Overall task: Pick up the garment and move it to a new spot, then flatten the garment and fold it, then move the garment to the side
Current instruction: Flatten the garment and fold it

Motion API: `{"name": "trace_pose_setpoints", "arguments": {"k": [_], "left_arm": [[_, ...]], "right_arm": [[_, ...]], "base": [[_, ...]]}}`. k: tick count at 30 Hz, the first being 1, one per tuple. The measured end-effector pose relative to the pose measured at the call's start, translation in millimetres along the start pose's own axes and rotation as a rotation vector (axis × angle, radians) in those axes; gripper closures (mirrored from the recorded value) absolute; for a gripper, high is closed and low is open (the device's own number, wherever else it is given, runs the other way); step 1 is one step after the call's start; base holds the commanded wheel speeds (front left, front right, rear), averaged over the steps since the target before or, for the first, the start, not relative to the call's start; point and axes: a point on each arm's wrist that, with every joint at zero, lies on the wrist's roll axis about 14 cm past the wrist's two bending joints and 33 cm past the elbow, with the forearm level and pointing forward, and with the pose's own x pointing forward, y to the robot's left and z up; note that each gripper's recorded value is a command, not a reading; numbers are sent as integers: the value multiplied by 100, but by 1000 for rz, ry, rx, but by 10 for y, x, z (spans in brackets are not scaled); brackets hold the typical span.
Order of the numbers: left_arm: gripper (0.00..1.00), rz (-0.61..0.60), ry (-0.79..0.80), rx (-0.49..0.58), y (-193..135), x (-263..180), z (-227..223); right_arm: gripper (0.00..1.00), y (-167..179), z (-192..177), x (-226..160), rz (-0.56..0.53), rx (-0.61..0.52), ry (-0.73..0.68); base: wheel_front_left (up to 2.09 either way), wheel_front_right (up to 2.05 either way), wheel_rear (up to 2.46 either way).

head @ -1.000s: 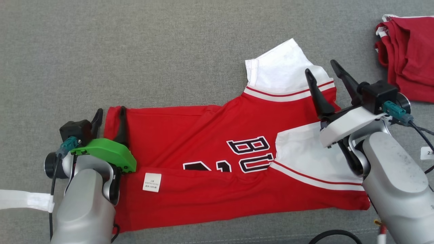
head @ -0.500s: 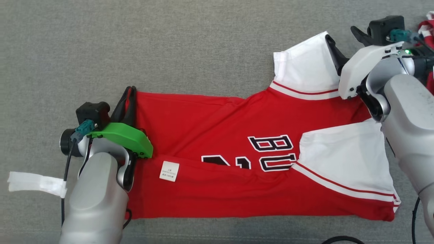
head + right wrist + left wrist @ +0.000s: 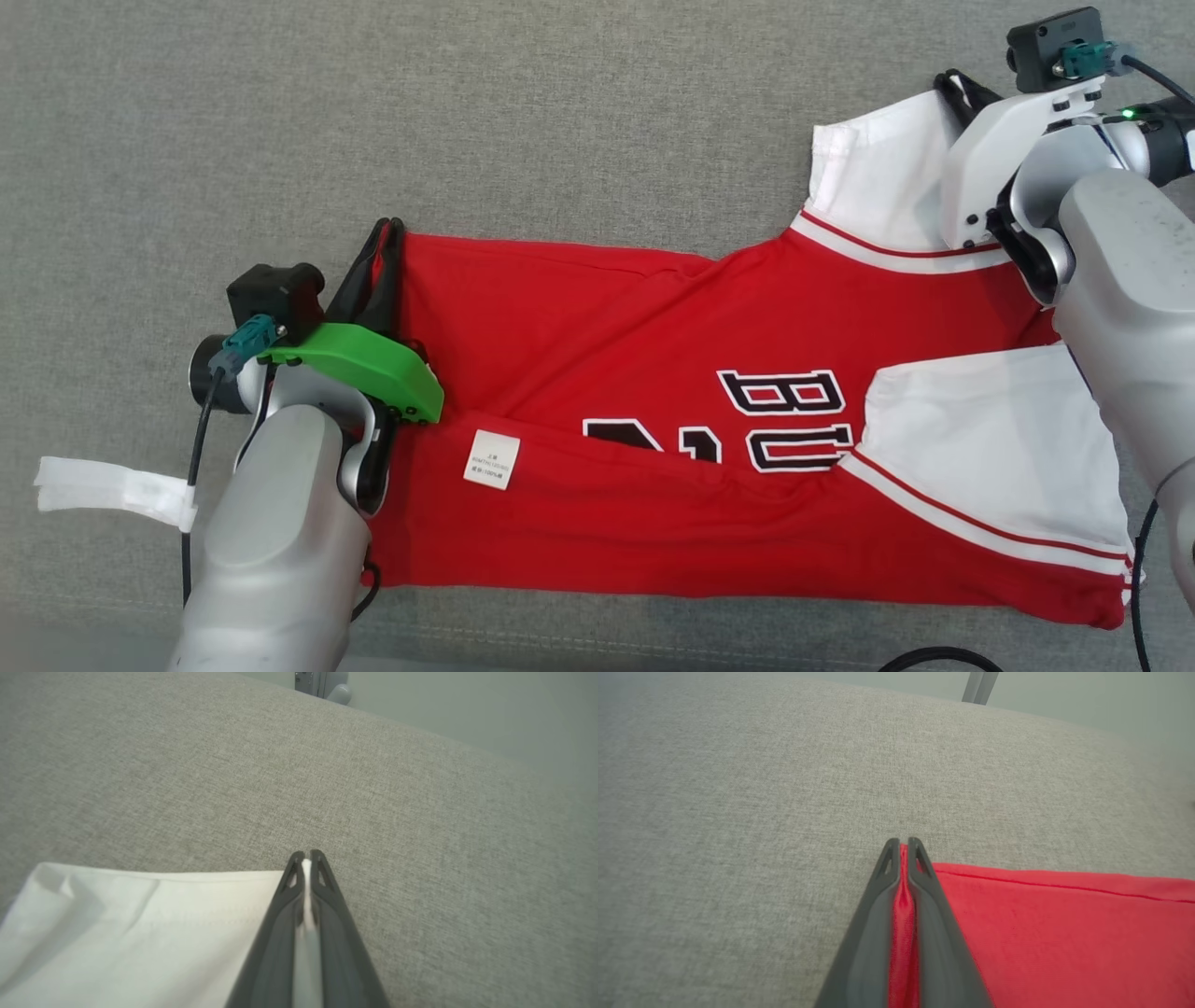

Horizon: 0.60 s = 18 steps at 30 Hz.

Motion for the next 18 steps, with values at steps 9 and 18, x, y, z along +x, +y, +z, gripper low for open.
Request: {"name": "trace_pose_setpoints", "arguments": {"k": [9,18], "left_arm": [[100,-19,-44,20,-82,60,187],[100,-26,-86,34,-107,-171,349]], "right_arm": [[100,-243,491,-192,-67,9,-236],[100,-33,662,-573,-40,79,-364]], "base": [[0,0,0],[0,0,0]]}}
